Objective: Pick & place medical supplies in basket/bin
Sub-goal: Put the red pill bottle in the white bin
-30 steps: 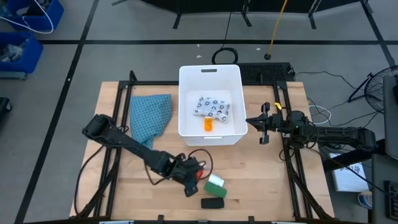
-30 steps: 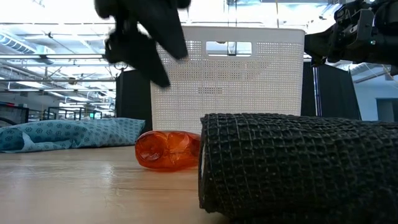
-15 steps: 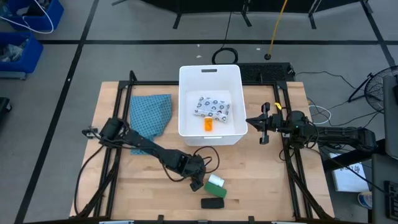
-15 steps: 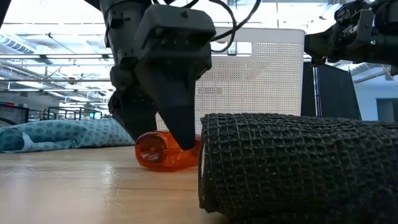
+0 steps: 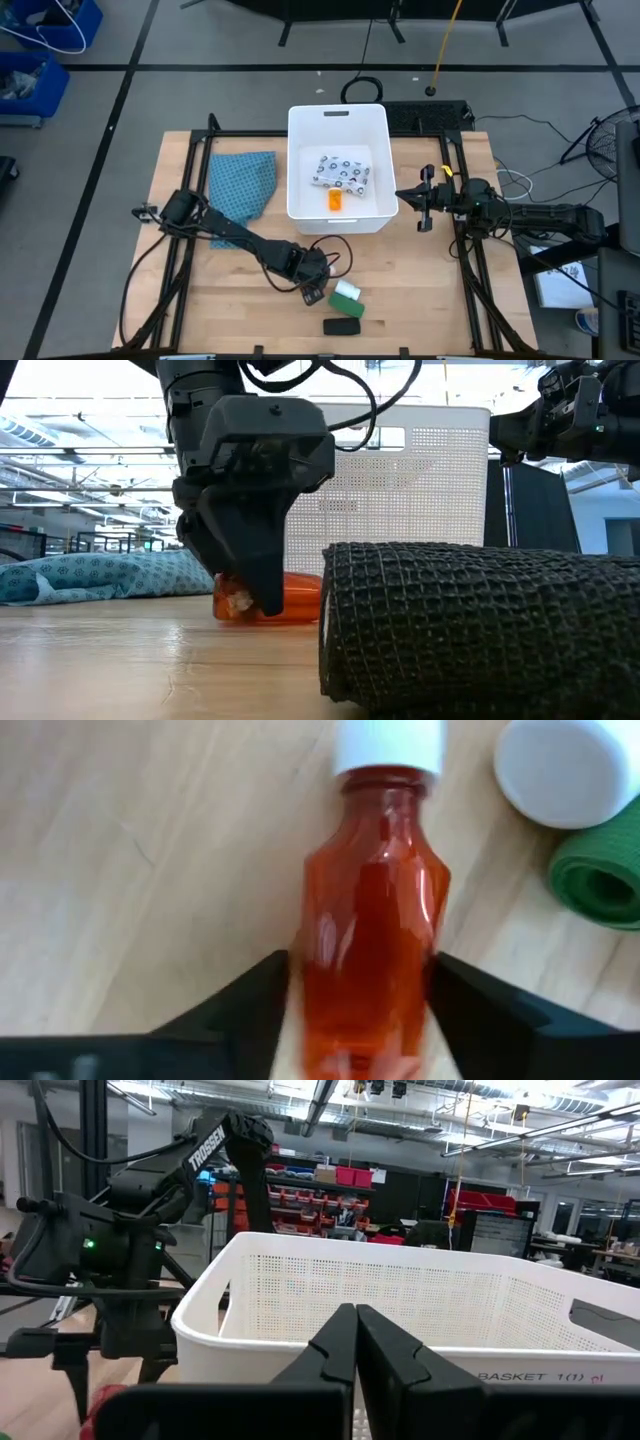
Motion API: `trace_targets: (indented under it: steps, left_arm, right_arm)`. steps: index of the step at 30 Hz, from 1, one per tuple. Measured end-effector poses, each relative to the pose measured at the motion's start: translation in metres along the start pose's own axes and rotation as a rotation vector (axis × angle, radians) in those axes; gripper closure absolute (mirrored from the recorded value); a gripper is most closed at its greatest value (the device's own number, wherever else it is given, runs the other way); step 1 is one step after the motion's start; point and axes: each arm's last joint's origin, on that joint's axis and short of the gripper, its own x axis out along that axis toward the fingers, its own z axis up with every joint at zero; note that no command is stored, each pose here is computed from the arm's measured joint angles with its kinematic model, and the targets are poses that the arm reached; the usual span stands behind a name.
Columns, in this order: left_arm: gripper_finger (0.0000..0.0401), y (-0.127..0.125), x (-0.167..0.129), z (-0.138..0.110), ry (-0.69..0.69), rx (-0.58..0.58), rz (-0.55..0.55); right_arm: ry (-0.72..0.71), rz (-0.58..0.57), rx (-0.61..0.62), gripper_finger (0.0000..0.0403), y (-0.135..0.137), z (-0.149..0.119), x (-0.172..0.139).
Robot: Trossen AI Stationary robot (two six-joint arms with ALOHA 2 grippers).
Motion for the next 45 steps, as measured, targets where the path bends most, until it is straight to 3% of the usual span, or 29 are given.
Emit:
trace_targets:
  steps: [6, 12, 18, 23, 27, 31, 35, 40, 45]
  left_arm:
    - [0.0276, -0.008, -0.021, -0.004, -0.048, 0.063, -0.026]
    - [0.0270, -0.017, -0.066, -0.009, -0.166, 0.137, -0.065]
    - [0.0220, -0.025, -0.146, -0.027, -0.438, 0.305, -0.070]
    - [0.0240, -0.017, -0.217, -0.052, -0.693, 0.460, -0.030]
    - [0.0263, 0.005, -0.247, -0.072, -0.824, 0.590, 0.086]
    - [0.0256, 0.039, -0.258, -0.078, -0.907, 0.630, 0.155]
    - [0.0240, 0.082, -0.248, -0.085, -0.977, 0.583, 0.178]
    - [0.0247, 0.134, -0.226, -0.105, -1.161, 0.448, 0.123]
    - [0.0256, 0.177, -0.195, -0.117, -1.294, 0.217, 0.127]
  right_arm:
    - [0.000, 0.000, -0.001, 0.0403, 0.000, 0.000, 0.000]
    - [0.001, 0.000, 0.000, 0.0403, 0.000, 0.000, 0.000]
    - [0.001, 0.000, 0.000, 0.0403, 0.000, 0.000, 0.000]
    - [0.001, 0.001, 0.000, 0.0403, 0.000, 0.000, 0.000]
    - [0.001, 0.001, 0.000, 0.0403, 0.000, 0.000, 0.000]
    - [0.001, 0.001, -0.003, 0.0403, 0.000, 0.000, 0.000]
    - [0.001, 0.001, -0.011, 0.0403, 0.000, 0.000, 0.000]
    - [0.001, 0.001, -0.023, 0.0403, 0.000, 0.000, 0.000]
    - [0.001, 0.001, -0.031, 0.0403, 0.000, 0.000, 0.000]
